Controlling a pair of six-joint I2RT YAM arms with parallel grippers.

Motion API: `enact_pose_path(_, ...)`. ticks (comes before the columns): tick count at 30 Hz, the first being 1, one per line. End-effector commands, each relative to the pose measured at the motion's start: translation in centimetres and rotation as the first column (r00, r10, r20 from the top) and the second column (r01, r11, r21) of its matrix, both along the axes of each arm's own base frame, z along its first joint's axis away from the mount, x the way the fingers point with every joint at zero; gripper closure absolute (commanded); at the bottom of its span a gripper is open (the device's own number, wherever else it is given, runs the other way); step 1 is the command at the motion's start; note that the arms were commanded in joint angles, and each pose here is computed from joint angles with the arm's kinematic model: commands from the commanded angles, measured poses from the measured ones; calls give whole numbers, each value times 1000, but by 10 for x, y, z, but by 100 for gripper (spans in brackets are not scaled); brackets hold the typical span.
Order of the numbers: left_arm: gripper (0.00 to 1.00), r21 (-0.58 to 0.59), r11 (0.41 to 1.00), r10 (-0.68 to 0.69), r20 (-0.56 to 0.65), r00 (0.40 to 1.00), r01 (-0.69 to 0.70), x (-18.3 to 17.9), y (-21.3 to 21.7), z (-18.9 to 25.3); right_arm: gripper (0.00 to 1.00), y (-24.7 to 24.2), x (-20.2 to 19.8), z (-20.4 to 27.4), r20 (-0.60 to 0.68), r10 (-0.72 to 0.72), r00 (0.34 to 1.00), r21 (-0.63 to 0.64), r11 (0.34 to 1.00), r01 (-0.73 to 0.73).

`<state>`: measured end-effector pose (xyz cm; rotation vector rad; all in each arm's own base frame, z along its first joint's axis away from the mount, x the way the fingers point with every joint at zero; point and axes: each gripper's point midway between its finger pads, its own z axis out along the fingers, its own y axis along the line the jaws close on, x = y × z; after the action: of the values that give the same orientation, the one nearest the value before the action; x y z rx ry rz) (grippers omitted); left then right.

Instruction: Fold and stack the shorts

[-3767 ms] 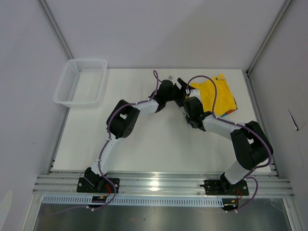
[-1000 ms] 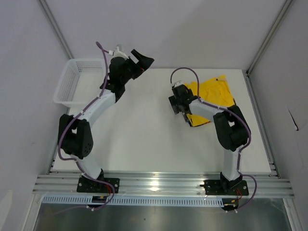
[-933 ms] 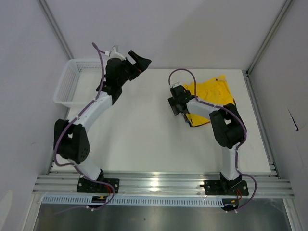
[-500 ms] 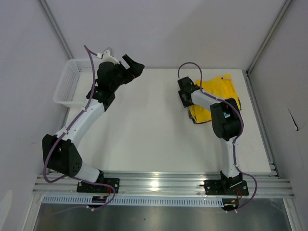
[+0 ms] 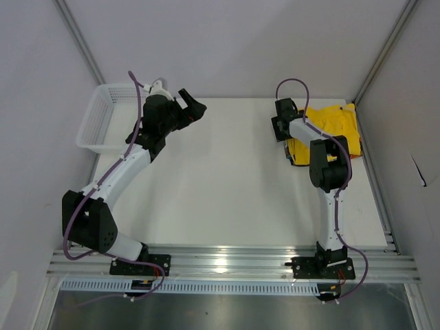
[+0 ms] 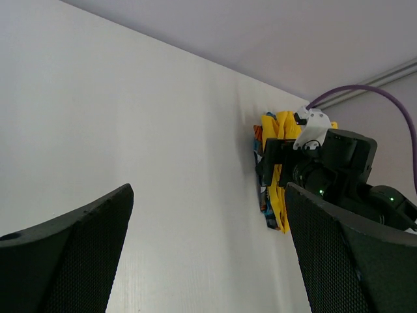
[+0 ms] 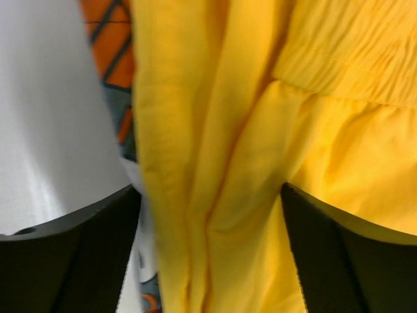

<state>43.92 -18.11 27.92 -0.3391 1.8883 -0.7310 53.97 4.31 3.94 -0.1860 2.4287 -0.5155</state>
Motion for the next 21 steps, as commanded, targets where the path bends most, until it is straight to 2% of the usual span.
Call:
enact_pose_path(1,1,38,999,8,41,999,-9,-9,11,17,6,30,9,26,48,66,997,19,998,-67)
enact_pose_path(4,1,54,997,42,60,997,-45,-16,21,25,0,44,14,70,151,65,986,72,994,-77)
enact_pose_path(7,1,69,995,59,86,995,-65,-28,30,36,1,52,11,126,273,46,961,133,987,-85)
enact_pose_path(8,1,74,994,76,93,993,-83,-36,36,40,0,55,4,159,335,45,941,157,982,-103)
enact_pose_path(10,1,90,991,91,94,991,-100,-45,43,38,1,59,-7,180,385,34,922,200,972,-120)
enact_pose_path(11,1,98,989,101,84,991,-109,-51,47,33,1,63,-19,214,445,23,895,228,964,-138)
enact_pose_path(12,1,89,988,114,118,986,-125,-59,52,45,0,65,-26,224,464,22,886,245,958,-152)
enact_pose_path(14,1,92,987,122,116,986,-133,-70,58,38,0,79,-47,231,480,36,877,286,938,-195)
enact_pose_path(16,1,96,985,135,118,984,-147,-86,66,30,1,85,-71,264,550,5,835,337,914,-228)
enact_pose_path(17,1,102,983,141,117,983,-153,-91,69,26,1,89,-85,248,528,18,849,348,908,-235)
enact_pose_path(19,1,113,978,165,96,982,-175,-108,79,7,0,96,-112,272,596,2,803,379,881,-283)
enact_pose_path(20,1,115,976,172,94,981,-183,-114,82,3,1,97,-126,246,563,-7,827,403,876,-266)
enact_pose_path(21,1,125,975,179,70,981,-186,-121,85,-13,1,98,-136,242,570,-17,822,418,867,-272)
